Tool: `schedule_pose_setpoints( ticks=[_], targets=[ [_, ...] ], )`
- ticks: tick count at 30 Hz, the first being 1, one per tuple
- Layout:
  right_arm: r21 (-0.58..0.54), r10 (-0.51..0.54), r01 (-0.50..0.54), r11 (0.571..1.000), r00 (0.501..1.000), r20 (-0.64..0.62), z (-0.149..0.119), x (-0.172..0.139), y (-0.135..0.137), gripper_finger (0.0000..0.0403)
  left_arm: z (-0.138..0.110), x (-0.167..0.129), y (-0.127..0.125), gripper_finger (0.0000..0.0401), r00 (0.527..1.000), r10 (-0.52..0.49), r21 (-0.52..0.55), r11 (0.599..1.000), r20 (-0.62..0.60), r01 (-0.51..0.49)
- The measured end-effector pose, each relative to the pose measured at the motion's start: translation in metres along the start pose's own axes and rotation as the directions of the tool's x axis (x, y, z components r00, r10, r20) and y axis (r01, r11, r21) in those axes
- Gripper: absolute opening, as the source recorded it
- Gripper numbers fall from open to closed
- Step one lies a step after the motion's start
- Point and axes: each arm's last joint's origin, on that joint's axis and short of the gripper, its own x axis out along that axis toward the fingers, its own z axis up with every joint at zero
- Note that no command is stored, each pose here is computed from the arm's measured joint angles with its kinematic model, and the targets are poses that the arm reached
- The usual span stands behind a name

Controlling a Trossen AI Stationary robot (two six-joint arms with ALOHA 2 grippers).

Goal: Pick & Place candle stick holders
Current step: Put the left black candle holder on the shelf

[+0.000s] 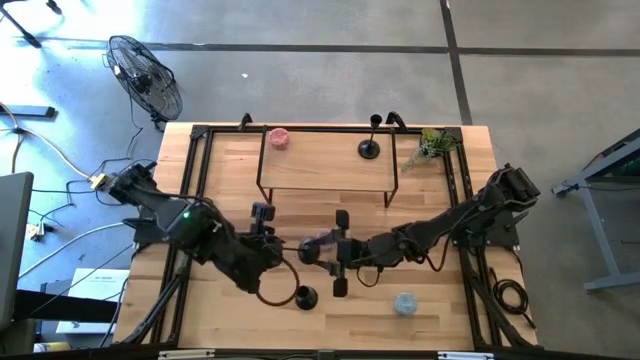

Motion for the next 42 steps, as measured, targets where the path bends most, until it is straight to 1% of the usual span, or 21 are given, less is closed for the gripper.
schedule_pose_setpoints(
  ticks=[4,8,15,20,23,26,30,32,34,36,39,40,42],
  targets=[
    [-0.013,-0.023,0.023,1.0,0.999,-0.022,-0.002,0.001,-0.002,0.0154,0.008,0.0,0.0,0.0103,0.997,-0.018,0.044,0.999,0.076,0.015],
    [-0.003,-0.046,0.046,0.999,0.998,-0.049,-0.005,0.001,-0.003,0.0154,0.013,0.0,-0.001,0.0103,0.992,-0.041,0.069,0.997,0.115,0.033],
    [0.027,-0.019,0.02,0.999,0.999,-0.049,-0.005,0.001,-0.003,0.0153,0.016,-0.001,-0.001,0.0103,0.988,-0.04,0.087,0.996,0.148,0.027],
    [0.052,0.057,-0.054,0.997,0.997,-0.048,-0.005,0.001,0.0,0.0153,0.016,-0.001,-0.001,0.0103,0.988,-0.039,0.087,0.996,0.149,0.027],
    [0.047,0.052,-0.049,0.998,0.997,-0.054,-0.007,0.002,0.001,0.0153,0.016,-0.001,-0.001,0.0103,0.988,-0.039,0.087,0.996,0.149,0.027],
    [0.049,0.03,-0.028,0.998,0.999,-0.036,-0.014,0.014,-0.007,0.0153,0.016,0.0,0.001,0.0103,0.989,-0.034,0.082,0.996,0.144,0.022],
    [0.06,0.035,-0.031,0.998,0.998,-0.061,-0.025,0.046,-0.023,0.0153,0.016,0.003,0.007,0.0103,0.991,-0.019,0.065,0.998,0.134,0.01],
    [0.03,0.052,-0.051,0.998,0.997,-0.055,-0.024,0.062,-0.025,0.0153,0.016,0.005,0.009,0.0103,0.991,-0.027,0.061,0.998,0.131,0.019],
    [-0.011,0.065,-0.066,0.998,0.996,-0.062,-0.018,0.076,-0.021,0.0153,0.016,0.006,0.011,0.0103,0.991,-0.036,0.057,0.998,0.128,0.029],
    [-0.023,0.03,-0.033,0.999,0.994,-0.103,-0.011,0.086,-0.017,0.0152,0.016,0.008,0.013,0.0103,0.992,-0.047,0.057,0.998,0.118,0.041],
    [-0.056,0.009,-0.02,0.998,0.983,-0.185,0.002,0.094,-0.011,0.0131,0.013,0.008,0.012,0.0103,0.993,-0.068,0.069,0.996,0.093,0.062],
    [-0.063,0.01,-0.023,0.998,0.98,-0.2,0.005,0.094,-0.008,0.0116,0.013,0.007,0.012,0.0103,0.993,-0.078,0.071,0.995,0.092,0.071],
    [-0.083,-0.003,-0.016,0.996,0.976,-0.218,0.01,0.093,-0.001,0.007,0.013,0.006,0.011,0.0103,0.992,-0.085,0.077,0.994,0.09,0.078]
  ],
)
